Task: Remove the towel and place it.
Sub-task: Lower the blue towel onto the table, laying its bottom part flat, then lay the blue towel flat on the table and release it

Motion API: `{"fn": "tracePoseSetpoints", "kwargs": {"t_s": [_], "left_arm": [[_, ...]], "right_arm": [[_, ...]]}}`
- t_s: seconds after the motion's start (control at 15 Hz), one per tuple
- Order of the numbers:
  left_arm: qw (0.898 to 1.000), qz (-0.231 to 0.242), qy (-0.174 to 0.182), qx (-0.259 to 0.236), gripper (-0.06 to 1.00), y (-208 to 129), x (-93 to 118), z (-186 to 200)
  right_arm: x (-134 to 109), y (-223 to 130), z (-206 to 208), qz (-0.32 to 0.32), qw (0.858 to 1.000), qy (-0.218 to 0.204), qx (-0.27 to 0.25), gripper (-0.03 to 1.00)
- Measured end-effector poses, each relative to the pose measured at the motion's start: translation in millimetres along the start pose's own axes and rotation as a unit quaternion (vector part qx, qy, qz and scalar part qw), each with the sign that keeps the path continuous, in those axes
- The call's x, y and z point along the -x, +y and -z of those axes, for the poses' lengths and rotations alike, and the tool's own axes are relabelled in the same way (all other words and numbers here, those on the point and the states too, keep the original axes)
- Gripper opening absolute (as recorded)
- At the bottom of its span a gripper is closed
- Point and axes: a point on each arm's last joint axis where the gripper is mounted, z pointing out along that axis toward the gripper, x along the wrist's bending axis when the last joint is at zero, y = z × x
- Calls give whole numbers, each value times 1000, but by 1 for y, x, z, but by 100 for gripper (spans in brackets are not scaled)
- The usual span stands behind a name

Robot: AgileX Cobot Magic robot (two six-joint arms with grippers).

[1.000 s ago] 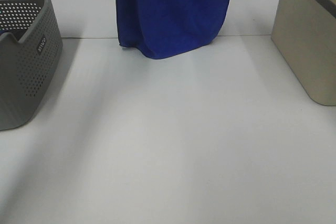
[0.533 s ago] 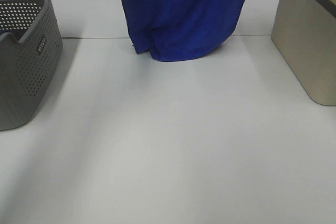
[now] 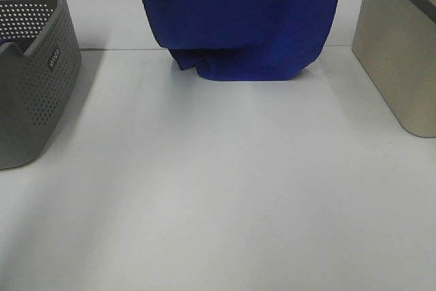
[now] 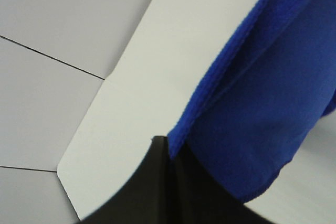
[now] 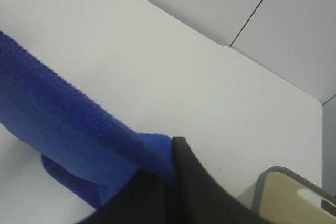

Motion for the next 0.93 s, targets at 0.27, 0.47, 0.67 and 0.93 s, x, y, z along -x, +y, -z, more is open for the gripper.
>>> {"fn": "tracePoseSetpoints", "kwargs": {"t_s": [0.27, 0.47, 0.67, 0.93], "left_arm": [[999, -17, -26, -19, 0, 3, -3, 50], [1000, -18, -8, -4, 0, 7, -9, 71], [1000, -18, -12, -8, 0, 7, -9, 71], [1000, 0, -21, -13, 0, 5, -6, 68]], "right_arm": [[-7, 6, 20, -29, 999, 37, 4, 1], [-8, 11, 29, -41, 998, 47, 18, 1], [-10, 9, 30, -43, 998, 55, 7, 1], [-18, -3, 31, -45, 992, 98, -60, 1]]}}
